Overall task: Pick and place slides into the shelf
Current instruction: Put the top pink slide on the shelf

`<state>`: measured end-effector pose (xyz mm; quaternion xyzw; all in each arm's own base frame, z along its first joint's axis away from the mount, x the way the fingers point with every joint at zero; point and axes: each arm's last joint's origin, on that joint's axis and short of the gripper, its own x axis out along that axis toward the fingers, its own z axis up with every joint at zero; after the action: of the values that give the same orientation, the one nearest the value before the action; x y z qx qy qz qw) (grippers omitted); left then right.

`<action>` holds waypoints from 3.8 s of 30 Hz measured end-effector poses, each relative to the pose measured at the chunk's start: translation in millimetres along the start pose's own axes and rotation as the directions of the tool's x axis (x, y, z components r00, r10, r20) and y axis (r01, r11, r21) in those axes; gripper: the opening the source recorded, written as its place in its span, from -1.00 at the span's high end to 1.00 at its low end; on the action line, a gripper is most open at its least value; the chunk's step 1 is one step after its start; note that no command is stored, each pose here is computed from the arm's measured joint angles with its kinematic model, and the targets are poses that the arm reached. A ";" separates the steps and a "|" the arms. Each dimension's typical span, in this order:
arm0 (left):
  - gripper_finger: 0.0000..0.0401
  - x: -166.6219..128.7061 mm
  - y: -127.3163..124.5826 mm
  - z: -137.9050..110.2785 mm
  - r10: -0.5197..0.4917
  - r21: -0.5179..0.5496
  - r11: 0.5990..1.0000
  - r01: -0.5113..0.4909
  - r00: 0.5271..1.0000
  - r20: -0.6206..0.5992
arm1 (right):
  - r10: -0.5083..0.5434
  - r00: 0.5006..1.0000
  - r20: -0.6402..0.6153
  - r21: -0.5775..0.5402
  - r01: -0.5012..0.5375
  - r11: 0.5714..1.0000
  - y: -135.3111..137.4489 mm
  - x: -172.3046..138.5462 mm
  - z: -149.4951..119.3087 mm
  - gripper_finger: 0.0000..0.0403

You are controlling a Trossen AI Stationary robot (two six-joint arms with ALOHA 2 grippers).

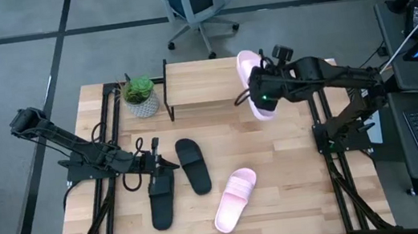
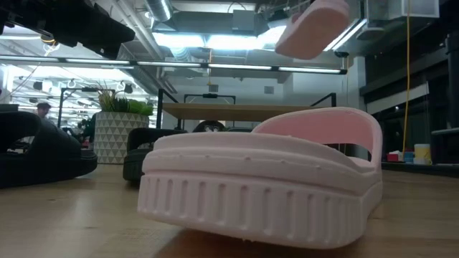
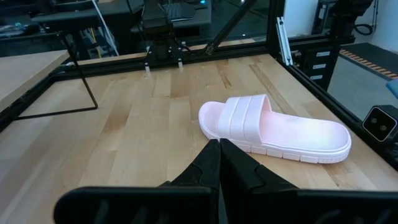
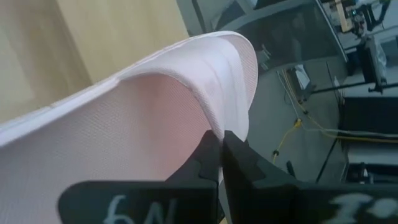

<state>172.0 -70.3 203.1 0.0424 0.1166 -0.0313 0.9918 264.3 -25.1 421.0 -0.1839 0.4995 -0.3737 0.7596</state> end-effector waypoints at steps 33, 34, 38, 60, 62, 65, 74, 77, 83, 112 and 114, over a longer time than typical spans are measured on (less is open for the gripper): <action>1.00 2.1 6.8 0.2 0.038 -0.008 0.999 -0.038 0.999 -0.002 | -0.092 0.995 -0.043 -0.021 0.091 0.996 -32.3 54.4 20.0 0.97; 1.00 2.2 7.3 0.2 0.041 -0.009 0.999 -0.041 0.999 -0.002 | -0.089 0.995 -0.043 -0.028 0.088 0.996 -33.5 55.6 20.1 0.97; 1.00 2.6 8.7 0.2 0.048 -0.010 0.999 -0.048 0.999 -0.003 | -0.050 0.997 -0.057 -0.010 0.049 0.999 -38.0 62.6 19.3 0.97; 1.00 2.8 9.1 0.2 0.050 -0.012 0.999 -0.050 0.999 -0.003 | 0.002 0.986 -0.165 -0.068 -0.013 0.998 -19.8 100.4 28.5 0.97; 1.00 2.8 9.1 0.2 0.050 -0.011 0.999 -0.050 0.999 -0.003 | 0.016 0.985 -0.174 -0.074 -0.029 0.997 -19.4 100.3 27.3 0.97; 1.00 2.8 9.1 0.2 0.050 -0.012 0.999 -0.050 0.999 -0.003 | 0.049 0.983 -0.179 -0.070 -0.063 0.996 -19.5 101.0 26.4 0.97; 1.00 2.8 9.1 0.2 0.050 -0.013 0.999 -0.050 0.999 -0.003 | 0.076 0.974 -0.216 -0.049 -0.088 0.995 -25.9 109.7 21.5 0.97; 1.00 2.8 9.1 0.2 0.050 -0.014 0.999 -0.050 0.999 -0.003 | 0.076 0.973 -0.219 -0.045 -0.087 0.995 -26.9 110.6 21.1 0.97; 1.00 2.8 9.1 0.2 0.050 -0.014 0.999 -0.050 0.999 -0.003 | 0.117 0.970 -0.214 -0.034 -0.127 0.991 -25.9 110.7 21.2 0.97; 1.00 2.8 9.1 0.2 0.050 -0.018 0.999 -0.050 0.999 -0.003 | 0.111 0.971 -0.214 -0.042 -0.123 0.992 -18.5 120.0 21.1 0.97; 1.00 2.8 9.1 0.2 0.050 -0.018 0.999 -0.050 0.999 -0.003 | 0.096 0.965 -0.245 -0.084 -0.120 0.989 -12.2 126.6 17.0 0.97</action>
<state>175.4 -61.4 203.3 0.0363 0.1171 -0.0055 0.9924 302.9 -129.8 357.7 -0.1467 0.6146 -0.3262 0.7031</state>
